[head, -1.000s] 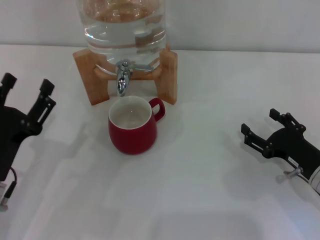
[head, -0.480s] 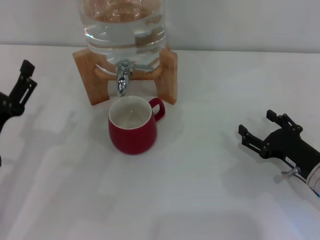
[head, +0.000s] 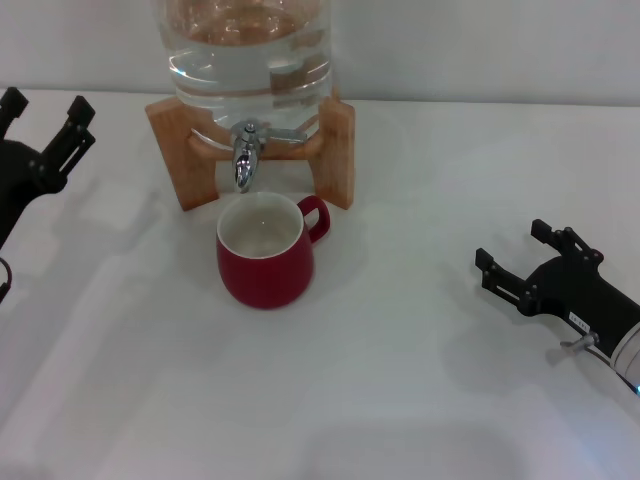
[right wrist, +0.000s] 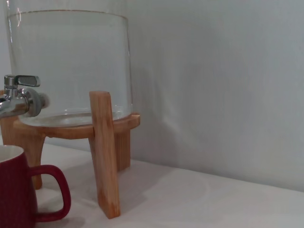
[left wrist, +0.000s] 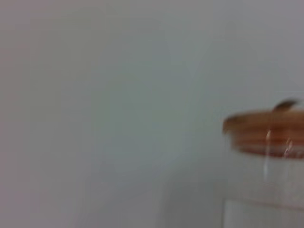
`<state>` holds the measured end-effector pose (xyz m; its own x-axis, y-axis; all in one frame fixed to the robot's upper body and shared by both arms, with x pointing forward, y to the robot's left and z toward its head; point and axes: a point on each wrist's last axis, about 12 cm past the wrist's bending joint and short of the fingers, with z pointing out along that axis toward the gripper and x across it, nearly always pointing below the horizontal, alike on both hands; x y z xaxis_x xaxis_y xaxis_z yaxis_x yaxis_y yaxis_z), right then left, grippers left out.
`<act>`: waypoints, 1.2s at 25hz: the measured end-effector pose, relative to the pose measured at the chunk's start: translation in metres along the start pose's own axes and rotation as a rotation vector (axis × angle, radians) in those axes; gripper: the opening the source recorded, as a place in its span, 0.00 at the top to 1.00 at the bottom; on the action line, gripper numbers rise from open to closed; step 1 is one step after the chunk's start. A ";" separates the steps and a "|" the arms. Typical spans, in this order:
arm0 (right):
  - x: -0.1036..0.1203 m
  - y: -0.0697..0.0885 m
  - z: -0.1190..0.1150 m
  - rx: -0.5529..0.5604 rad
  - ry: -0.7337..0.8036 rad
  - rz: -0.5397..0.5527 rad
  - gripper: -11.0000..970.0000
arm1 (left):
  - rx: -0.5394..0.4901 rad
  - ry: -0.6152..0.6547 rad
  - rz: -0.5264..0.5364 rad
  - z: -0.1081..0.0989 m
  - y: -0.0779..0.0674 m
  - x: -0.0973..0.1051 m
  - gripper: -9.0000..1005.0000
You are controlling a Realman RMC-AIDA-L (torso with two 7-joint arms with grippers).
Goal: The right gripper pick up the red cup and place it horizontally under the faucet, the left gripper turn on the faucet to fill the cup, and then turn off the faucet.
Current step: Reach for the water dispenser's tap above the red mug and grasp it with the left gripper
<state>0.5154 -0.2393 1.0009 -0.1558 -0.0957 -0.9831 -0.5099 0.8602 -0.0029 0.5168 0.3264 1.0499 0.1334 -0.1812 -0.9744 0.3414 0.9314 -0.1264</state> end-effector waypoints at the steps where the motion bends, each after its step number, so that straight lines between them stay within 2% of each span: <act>1: 0.000 0.000 0.000 0.000 0.000 0.000 0.10 | 0.004 0.030 -0.006 0.004 0.003 0.000 0.13; 5: 0.000 0.000 0.000 0.001 0.002 0.002 0.10 | 0.040 0.153 -0.001 0.023 0.014 -0.002 0.13; 10: 0.000 0.001 0.000 -0.001 0.002 0.003 0.10 | 0.118 0.229 0.001 0.029 0.018 -0.009 0.13; 22: 0.001 0.005 0.000 -0.015 0.008 0.004 0.10 | 0.214 0.231 -0.025 0.015 0.015 -0.018 0.13; 30: 0.002 0.006 0.002 -0.024 0.017 -0.002 0.10 | 0.246 0.264 -0.021 0.003 0.023 -0.030 0.13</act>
<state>0.5134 -0.2331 0.9990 -0.1691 -0.1065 -0.9798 -0.5306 0.8476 -0.0005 0.5234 0.3521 1.0768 -0.1102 -0.0816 -0.9906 0.5598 0.8184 -0.1297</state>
